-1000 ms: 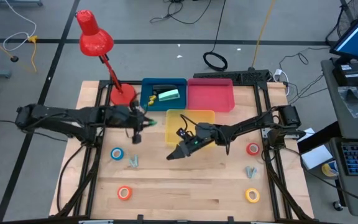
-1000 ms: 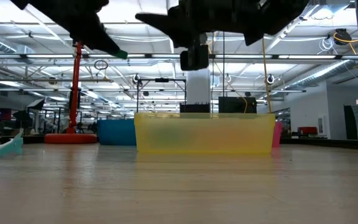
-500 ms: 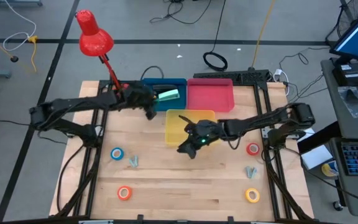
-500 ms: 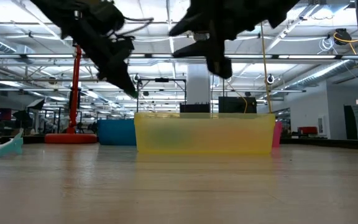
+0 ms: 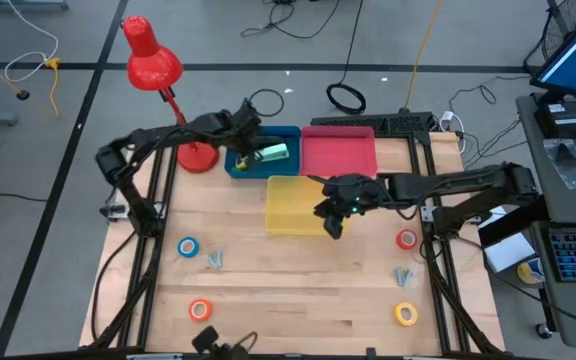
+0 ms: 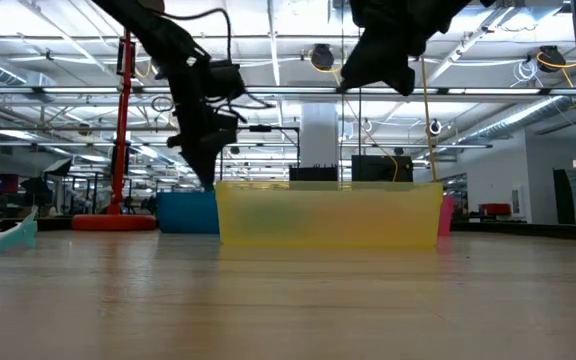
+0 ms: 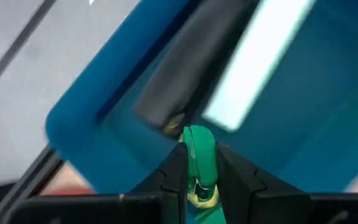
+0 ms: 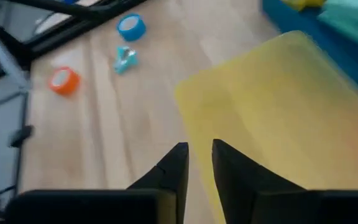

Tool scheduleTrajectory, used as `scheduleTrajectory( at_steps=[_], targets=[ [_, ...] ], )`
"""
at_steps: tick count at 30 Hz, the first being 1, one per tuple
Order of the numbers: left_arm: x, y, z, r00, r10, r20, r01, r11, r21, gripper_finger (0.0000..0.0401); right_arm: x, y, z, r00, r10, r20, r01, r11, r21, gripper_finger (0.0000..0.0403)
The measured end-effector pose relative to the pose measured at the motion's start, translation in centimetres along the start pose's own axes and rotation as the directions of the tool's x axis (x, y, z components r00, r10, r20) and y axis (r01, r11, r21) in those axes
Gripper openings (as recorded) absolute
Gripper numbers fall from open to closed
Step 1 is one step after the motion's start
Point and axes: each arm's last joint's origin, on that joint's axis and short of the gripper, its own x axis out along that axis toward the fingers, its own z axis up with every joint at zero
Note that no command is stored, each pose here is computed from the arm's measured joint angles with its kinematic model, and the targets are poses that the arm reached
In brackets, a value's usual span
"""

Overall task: Pick and place Stapler, Stapler remover, tape
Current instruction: Put the green small stapler into the blue bin

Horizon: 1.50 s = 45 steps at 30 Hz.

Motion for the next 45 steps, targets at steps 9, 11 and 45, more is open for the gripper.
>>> scheduleTrajectory(
  at_steps=[9, 11, 45],
  targets=[
    [0.6, 2.4, -0.9, 0.994, 0.027, -0.109, -0.041, 0.990, -0.132, 0.0062, -0.7, -0.4, -0.2, 0.999, -0.048, -0.016, 0.046, 0.994, -0.102, 0.0044],
    [0.8, 2.7, -0.6, 0.997, 0.032, -0.075, -0.042, 0.989, -0.144, 0.0062, -0.7, -0.6, 0.0, 0.999, -0.048, -0.005, 0.048, 0.991, -0.121, 0.0043],
    [7.3, 3.4, -0.5, 0.987, 0.100, -0.124, -0.125, 0.969, -0.212, 0.0108, -0.9, -1.2, 0.8, 0.998, -0.049, 0.045, 0.054, 0.992, -0.116, 0.0043]
  ],
)
